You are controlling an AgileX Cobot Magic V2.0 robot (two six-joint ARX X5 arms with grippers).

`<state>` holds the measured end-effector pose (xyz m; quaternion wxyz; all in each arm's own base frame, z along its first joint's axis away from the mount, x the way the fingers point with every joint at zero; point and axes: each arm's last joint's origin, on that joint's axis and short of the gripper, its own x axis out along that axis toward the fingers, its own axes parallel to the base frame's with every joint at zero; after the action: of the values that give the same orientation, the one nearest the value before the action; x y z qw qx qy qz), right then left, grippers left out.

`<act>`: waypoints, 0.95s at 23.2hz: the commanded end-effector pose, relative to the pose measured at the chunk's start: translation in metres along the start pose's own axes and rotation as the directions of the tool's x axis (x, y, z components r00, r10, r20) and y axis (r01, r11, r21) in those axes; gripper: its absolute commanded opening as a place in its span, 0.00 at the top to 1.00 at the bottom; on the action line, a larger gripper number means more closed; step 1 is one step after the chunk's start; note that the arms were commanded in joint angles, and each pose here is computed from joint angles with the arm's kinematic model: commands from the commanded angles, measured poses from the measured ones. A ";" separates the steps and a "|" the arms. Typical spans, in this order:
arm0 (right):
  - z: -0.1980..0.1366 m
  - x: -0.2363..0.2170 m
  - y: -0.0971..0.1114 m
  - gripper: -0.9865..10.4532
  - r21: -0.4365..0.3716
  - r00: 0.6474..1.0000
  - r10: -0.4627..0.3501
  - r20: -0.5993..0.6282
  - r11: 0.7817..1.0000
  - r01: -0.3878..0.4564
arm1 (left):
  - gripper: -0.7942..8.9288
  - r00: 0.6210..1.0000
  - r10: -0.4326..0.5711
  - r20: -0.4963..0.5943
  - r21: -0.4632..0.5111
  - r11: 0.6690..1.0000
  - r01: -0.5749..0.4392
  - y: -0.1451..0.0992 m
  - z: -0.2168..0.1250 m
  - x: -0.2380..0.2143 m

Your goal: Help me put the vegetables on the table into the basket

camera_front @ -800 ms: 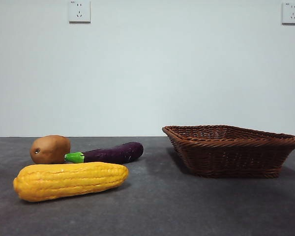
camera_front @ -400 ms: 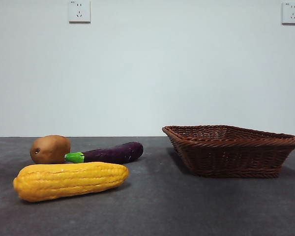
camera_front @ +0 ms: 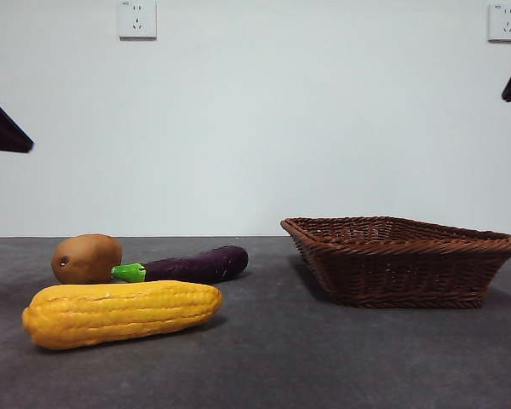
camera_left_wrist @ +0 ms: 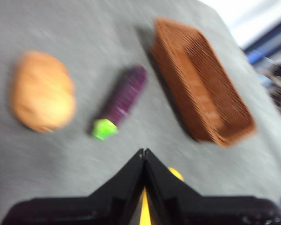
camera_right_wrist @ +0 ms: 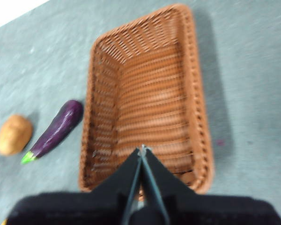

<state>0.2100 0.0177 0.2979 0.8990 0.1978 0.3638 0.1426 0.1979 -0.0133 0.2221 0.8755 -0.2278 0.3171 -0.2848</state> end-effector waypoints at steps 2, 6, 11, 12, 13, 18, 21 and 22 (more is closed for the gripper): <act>0.010 0.014 -0.002 0.91 -0.037 0.994 0.003 -0.105 0.999 -0.007 | 0.92 0.996 -0.062 -0.067 -0.045 0.997 0.059 0.008 -0.004 0.012; 0.028 0.038 -0.007 0.80 -0.072 0.964 -0.034 -0.263 0.997 0.016 | 0.92 0.986 -0.112 -0.126 -0.084 0.991 0.102 0.013 -0.009 0.023; 0.051 0.075 -0.015 0.30 -0.103 0.920 -0.061 -0.386 0.994 0.023 | 0.92 0.978 -0.144 -0.154 -0.049 0.989 0.138 0.007 -0.011 0.031; 0.056 0.084 -0.017 0.30 -0.100 0.914 -0.070 -0.399 0.994 0.032 | 0.92 0.977 -0.150 -0.152 -0.035 0.989 0.147 0.005 -0.011 0.033; 0.062 0.093 -0.020 0.30 -0.103 0.910 -0.083 -0.407 0.994 0.045 | 0.92 0.977 -0.154 -0.147 -0.019 0.988 0.153 0.003 -0.010 0.034; 0.080 0.132 -0.032 0.31 -0.135 0.895 -0.124 -0.428 0.988 0.072 | 0.92 0.977 -0.157 -0.145 0.009 0.987 0.160 -0.002 -0.010 0.038; 0.082 0.154 -0.041 0.31 -0.138 0.880 -0.132 -0.457 0.987 0.076 | 0.92 0.979 -0.138 -0.148 0.020 0.990 0.143 -0.004 -0.011 0.040; 0.081 0.161 -0.044 0.31 -0.143 0.874 -0.133 -0.468 0.987 0.074 | 0.92 0.979 -0.140 -0.150 0.022 0.989 0.145 -0.004 -0.012 0.040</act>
<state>0.3834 0.0224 0.2369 0.8001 0.0888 0.5725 0.1556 0.2134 -0.0443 0.2004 0.8292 -0.2198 0.3626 -0.3642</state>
